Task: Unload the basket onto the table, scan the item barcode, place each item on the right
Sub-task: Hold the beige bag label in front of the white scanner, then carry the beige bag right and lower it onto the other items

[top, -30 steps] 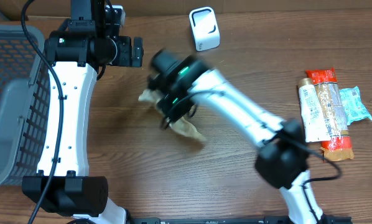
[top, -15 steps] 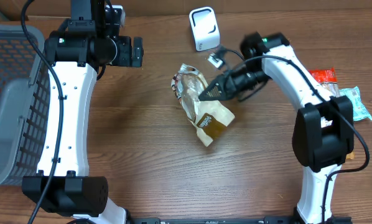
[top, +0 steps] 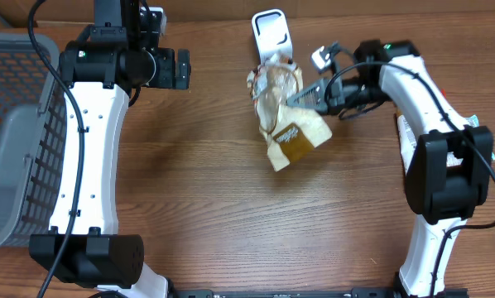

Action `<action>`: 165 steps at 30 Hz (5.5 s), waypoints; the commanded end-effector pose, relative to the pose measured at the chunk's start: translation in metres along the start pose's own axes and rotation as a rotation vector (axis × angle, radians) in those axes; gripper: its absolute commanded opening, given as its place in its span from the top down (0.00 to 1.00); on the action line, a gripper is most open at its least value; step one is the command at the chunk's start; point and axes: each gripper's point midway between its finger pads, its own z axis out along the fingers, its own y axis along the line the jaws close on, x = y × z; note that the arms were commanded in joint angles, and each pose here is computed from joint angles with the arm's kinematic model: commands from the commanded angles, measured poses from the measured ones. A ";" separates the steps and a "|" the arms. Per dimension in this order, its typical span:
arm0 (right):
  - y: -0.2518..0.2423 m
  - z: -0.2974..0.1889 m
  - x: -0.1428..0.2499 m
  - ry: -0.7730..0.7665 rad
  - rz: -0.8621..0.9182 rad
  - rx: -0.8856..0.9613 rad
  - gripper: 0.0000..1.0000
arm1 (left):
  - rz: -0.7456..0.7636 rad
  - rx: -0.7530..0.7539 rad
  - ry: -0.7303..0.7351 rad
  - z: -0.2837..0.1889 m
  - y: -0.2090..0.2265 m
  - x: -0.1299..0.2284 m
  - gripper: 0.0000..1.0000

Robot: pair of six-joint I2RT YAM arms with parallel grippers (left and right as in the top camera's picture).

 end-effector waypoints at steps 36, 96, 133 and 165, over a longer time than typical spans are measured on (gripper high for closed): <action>-0.050 -0.042 0.018 0.179 -0.124 0.505 0.96 | 0.026 -0.003 -0.027 -0.009 -0.002 -0.005 0.00; -0.169 -0.021 -0.149 0.324 -1.007 1.603 0.96 | 0.026 -0.003 -0.027 -0.009 -0.002 -0.005 0.00; 0.028 -0.005 -0.115 -0.082 -0.817 1.299 0.96 | 0.026 -0.003 -0.027 -0.009 -0.002 -0.005 0.01; -0.107 -0.323 0.123 -0.851 1.049 1.672 0.26 | 0.025 -0.003 -0.027 -0.009 -0.002 -0.005 0.01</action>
